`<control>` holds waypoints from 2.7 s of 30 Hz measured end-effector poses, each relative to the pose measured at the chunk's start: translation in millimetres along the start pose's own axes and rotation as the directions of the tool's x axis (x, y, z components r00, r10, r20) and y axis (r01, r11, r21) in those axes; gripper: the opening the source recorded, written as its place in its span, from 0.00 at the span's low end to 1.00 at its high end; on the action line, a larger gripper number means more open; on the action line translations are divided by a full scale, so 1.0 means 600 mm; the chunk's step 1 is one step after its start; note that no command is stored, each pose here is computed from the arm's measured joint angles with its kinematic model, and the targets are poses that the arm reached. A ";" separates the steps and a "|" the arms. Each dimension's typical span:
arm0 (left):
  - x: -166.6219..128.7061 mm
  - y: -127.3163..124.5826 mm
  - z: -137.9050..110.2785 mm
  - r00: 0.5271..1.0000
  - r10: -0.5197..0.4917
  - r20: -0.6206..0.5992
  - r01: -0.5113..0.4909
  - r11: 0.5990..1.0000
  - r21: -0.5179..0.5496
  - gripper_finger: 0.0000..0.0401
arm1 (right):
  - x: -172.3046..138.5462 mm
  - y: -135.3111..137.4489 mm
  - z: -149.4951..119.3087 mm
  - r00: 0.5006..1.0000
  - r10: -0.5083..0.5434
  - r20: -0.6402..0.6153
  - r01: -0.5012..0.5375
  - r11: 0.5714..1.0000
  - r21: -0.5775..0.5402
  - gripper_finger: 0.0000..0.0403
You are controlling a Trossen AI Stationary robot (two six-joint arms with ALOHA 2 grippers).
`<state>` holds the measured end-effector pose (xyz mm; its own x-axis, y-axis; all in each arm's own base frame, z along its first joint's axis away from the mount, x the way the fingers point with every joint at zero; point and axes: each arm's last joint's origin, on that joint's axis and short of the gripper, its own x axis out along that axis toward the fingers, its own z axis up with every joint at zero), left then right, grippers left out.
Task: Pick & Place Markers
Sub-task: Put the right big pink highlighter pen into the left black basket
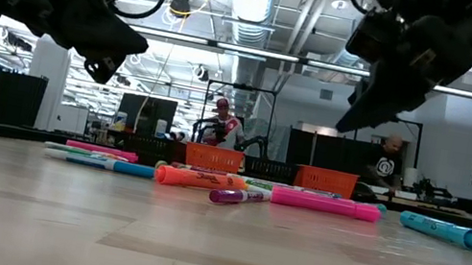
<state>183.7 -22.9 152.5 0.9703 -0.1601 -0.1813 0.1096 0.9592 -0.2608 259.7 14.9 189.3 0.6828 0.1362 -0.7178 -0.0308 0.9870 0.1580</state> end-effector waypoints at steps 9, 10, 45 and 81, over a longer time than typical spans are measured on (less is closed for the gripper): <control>0.000 0.006 0.002 1.000 0.018 0.005 -0.018 1.000 -0.002 0.04 | 0.034 -0.007 -0.011 0.996 -0.043 -0.078 0.041 0.999 -0.016 0.27; 0.000 0.006 0.002 1.000 0.018 0.005 -0.018 1.000 -0.002 0.04 | 0.038 -0.008 -0.013 0.995 -0.049 -0.088 0.048 0.999 -0.016 0.27; 0.000 0.006 0.002 1.000 0.018 0.005 -0.018 1.000 -0.002 0.04 | 0.116 -0.022 -0.060 0.956 -0.135 -0.262 0.131 0.991 -0.032 0.27; 0.000 0.006 0.002 1.000 0.018 0.005 -0.018 1.000 -0.002 0.04 | 0.079 0.026 0.060 0.982 -0.016 -0.188 -0.002 0.996 -0.093 0.17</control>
<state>184.1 -19.5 152.6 0.9731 -0.1421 -0.1813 0.0920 0.9613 -0.2598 317.8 33.8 182.1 0.5334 0.1340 -0.8352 -0.0997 0.9904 0.0952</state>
